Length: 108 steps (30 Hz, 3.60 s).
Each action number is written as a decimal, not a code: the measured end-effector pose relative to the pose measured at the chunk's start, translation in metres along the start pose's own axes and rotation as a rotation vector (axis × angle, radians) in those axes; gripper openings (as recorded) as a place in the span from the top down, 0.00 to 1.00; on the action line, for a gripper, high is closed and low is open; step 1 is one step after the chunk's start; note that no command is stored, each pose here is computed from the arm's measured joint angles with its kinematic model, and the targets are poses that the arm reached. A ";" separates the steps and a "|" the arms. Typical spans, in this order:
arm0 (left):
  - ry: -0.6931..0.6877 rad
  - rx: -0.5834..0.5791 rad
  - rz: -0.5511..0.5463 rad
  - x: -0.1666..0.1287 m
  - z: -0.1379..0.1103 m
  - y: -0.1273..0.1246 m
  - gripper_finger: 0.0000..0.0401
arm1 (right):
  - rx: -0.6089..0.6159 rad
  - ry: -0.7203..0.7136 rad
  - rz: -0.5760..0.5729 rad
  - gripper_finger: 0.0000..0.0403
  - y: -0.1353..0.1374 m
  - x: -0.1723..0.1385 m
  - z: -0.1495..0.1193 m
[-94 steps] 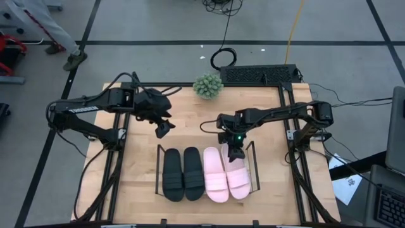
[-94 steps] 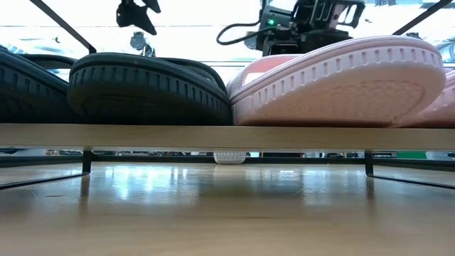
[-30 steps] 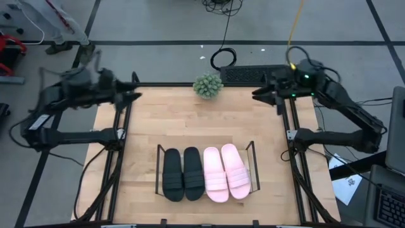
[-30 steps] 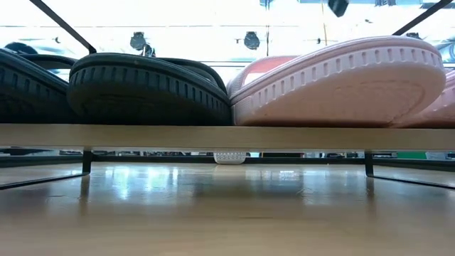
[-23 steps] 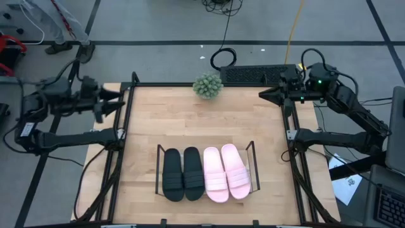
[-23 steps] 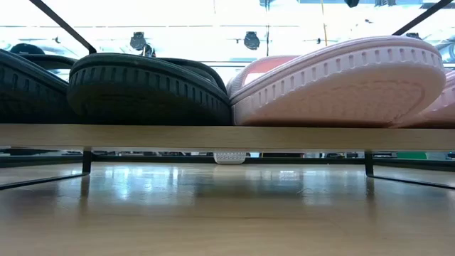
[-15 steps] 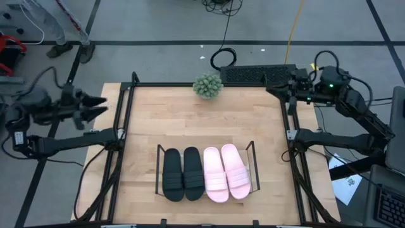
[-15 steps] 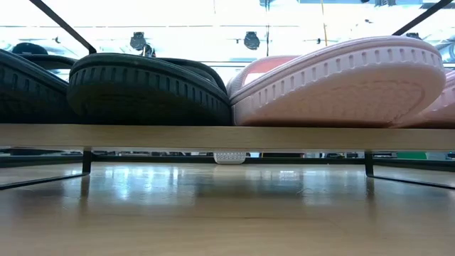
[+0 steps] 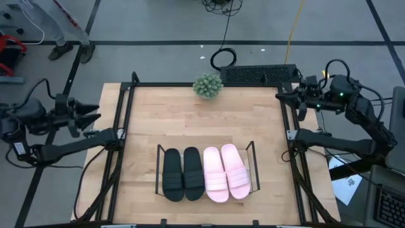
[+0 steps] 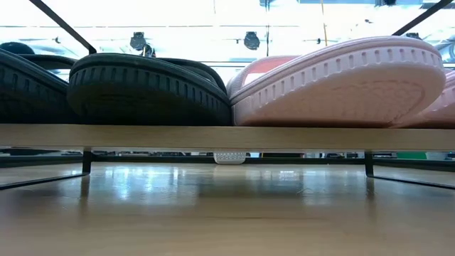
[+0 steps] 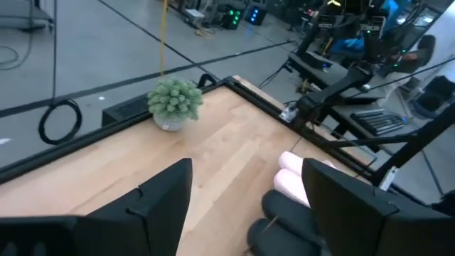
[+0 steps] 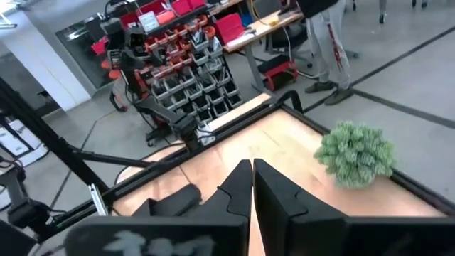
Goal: Pick and place slides into the shelf
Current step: Return to Home Position
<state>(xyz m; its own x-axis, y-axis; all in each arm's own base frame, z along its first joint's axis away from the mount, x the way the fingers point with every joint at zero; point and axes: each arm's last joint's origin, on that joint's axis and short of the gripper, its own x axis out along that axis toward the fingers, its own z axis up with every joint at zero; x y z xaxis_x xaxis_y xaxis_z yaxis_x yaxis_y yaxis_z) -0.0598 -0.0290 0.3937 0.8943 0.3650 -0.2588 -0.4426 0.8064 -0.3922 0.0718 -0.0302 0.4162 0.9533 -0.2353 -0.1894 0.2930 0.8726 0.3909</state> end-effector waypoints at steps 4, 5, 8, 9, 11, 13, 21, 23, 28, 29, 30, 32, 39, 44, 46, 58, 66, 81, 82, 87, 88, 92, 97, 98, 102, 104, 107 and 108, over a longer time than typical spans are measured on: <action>-0.052 -0.027 0.013 -0.007 -0.019 0.007 0.34 | 0.032 -0.005 0.029 0.99 -0.006 -0.005 -0.021; -0.073 -0.042 0.008 -0.011 -0.025 0.009 0.34 | 0.035 -0.023 0.038 0.99 -0.007 -0.006 -0.026; -0.158 -0.115 -0.019 -0.024 -0.045 0.014 0.34 | 0.056 -0.083 0.088 0.99 -0.013 -0.009 -0.043; -0.169 -0.130 -0.038 -0.026 -0.051 0.014 0.34 | 0.062 -0.113 0.115 0.99 -0.014 -0.009 -0.048; -0.140 -0.144 -0.055 -0.023 -0.059 0.012 0.34 | 0.073 -0.152 0.163 0.99 -0.018 -0.008 -0.058; -0.092 -0.149 -0.025 -0.019 -0.065 0.009 0.34 | 0.106 -0.151 0.208 0.99 -0.023 -0.003 -0.071; -0.061 -0.127 -0.018 0.005 -0.073 -0.002 0.34 | 0.123 -0.172 0.351 0.99 -0.049 0.036 -0.123; -0.049 -0.132 -0.011 0.009 -0.075 -0.004 0.34 | 0.109 -0.199 0.365 0.99 -0.053 0.040 -0.130; -0.066 -0.127 0.007 0.013 -0.078 -0.014 0.34 | 0.176 -0.111 0.236 0.99 -0.067 0.048 -0.156; -0.066 -0.121 0.007 0.013 -0.079 -0.016 0.34 | 0.173 -0.113 0.219 0.99 -0.068 0.047 -0.157; -0.065 -0.117 0.013 0.014 -0.080 -0.018 0.34 | 0.169 -0.120 0.205 0.99 -0.068 0.046 -0.158; -0.049 -0.125 0.049 0.018 -0.084 -0.021 0.34 | 0.147 -0.156 0.198 0.99 -0.067 0.042 -0.157; -0.043 -0.099 0.097 0.029 -0.091 -0.034 0.34 | 0.067 -0.308 0.236 0.99 -0.060 0.021 -0.152; -0.062 -0.047 0.071 0.039 -0.092 -0.045 0.34 | 0.064 -0.278 0.263 0.99 -0.060 0.023 -0.153; -0.064 -0.032 0.053 0.043 -0.093 -0.049 0.34 | 0.051 -0.290 0.284 0.99 -0.060 0.023 -0.153; -0.053 0.056 0.093 0.030 -0.087 -0.029 0.34 | 0.043 -0.309 0.344 0.99 -0.057 0.022 -0.150; -0.293 0.052 0.093 -0.046 -0.061 -0.007 0.34 | 0.053 -0.300 0.356 0.99 -0.057 0.022 -0.150; -0.361 0.051 0.034 -0.086 -0.047 0.029 0.34 | 0.064 -0.301 0.353 0.99 -0.057 0.022 -0.150; -0.407 0.049 0.036 -0.097 -0.044 0.036 0.34 | 0.067 -0.301 0.354 0.99 -0.057 0.022 -0.150; -0.446 -0.004 -0.069 -0.107 -0.035 0.047 0.34 | 0.074 -0.323 0.368 0.99 -0.056 0.021 -0.148; -0.394 0.030 -0.089 -0.095 -0.037 0.040 0.34 | 0.069 -0.328 0.365 0.99 -0.056 0.020 -0.148; -0.318 0.121 -0.086 -0.053 -0.040 0.023 0.34 | 0.056 -0.357 0.318 0.99 -0.057 0.021 -0.147; -0.327 0.189 -0.181 -0.031 -0.035 0.016 0.34 | 0.042 -0.359 0.315 0.99 -0.057 0.021 -0.147; -0.341 0.196 -0.196 -0.029 -0.034 0.015 0.34 | 0.036 -0.360 0.314 0.99 -0.057 0.021 -0.147; -0.252 0.183 -0.184 -0.004 -0.041 0.016 0.34 | 0.028 -0.361 0.313 0.99 -0.057 0.021 -0.147; -0.224 0.175 -0.184 0.013 -0.045 0.016 0.34 | 0.028 -0.361 0.313 0.99 -0.057 0.021 -0.147; -0.206 0.175 -0.221 0.039 -0.049 0.016 0.34 | 0.025 -0.361 0.312 0.99 -0.057 0.021 -0.147; -0.189 0.172 -0.242 0.049 -0.051 0.016 0.34 | 0.025 -0.361 0.312 0.99 -0.057 0.021 -0.147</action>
<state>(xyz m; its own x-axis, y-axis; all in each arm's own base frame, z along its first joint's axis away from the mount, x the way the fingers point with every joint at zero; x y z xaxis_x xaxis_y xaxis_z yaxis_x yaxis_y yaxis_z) -0.0269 -0.0218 0.3295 0.9753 0.2208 -0.0023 -0.2135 0.9406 -0.2640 0.0639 -0.0219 0.2575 0.9592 -0.1013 0.2640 -0.0140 0.9155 0.4020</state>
